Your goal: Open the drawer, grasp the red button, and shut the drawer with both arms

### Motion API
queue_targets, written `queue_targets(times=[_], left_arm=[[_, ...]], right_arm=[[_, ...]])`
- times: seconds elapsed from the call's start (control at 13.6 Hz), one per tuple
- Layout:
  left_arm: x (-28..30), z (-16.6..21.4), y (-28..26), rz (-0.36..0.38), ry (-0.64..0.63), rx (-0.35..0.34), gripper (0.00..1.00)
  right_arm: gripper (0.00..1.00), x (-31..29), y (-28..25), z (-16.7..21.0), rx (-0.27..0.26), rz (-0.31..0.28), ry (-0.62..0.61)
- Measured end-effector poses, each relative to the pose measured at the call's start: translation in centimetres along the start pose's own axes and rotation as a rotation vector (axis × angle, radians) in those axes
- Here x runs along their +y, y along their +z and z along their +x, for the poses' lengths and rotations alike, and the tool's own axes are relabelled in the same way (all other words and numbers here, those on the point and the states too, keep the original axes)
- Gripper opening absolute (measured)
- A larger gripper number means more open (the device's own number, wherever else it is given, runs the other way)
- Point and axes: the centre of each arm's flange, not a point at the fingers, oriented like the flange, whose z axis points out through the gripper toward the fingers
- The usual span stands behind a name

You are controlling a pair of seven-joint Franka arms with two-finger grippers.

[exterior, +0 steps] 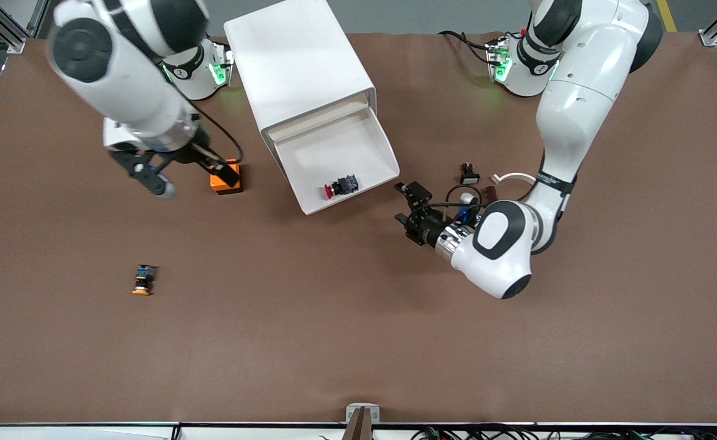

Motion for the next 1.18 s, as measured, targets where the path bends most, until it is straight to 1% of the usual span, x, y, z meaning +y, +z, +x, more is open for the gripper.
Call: queue_targets(times=[0.15, 0.22, 0.37, 0.59, 0.81, 0.96, 1.18], left_arm=[[0.6, 2.2, -3.5, -0.080, 0.055, 0.046, 1.00], [0.8, 3.2, -5.1, -0.116, 0.089, 0.084, 1.00], [0.2, 4.5, -7.3, -0.188, 0.195, 0.190, 1.00], [-1.8, 4.8, -9.7, -0.280, 0.389, 0.398, 1.00], [-4.2, 5.1, -12.8, -0.349, 0.580, 0.640, 1.00], [-6.2, 4.9, -14.6, -0.353, 0.719, 0.767, 1.00], [-8.3, 4.4, -16.0, -0.289, 0.966, 0.938, 1.00]], right_arm=[[1.00, -2.6, 2.7, -3.2, 0.005, 0.004, 0.095], [1.00, -3.8, 4.1, -4.8, 0.009, 0.014, 0.135], [1.00, -6.1, 6.8, -8.3, 0.015, 0.038, 0.197], [1.00, -8.6, 11.5, -12.4, 0.018, 0.053, 0.257], [1.00, -9.9, 15.1, -14.9, 0.020, 0.050, 0.287], [1.00, -10.4, 16.6, -16.1, 0.020, 0.056, 0.300], [0.97, -10.9, 18.5, -17.1, 0.020, 0.071, 0.305]])
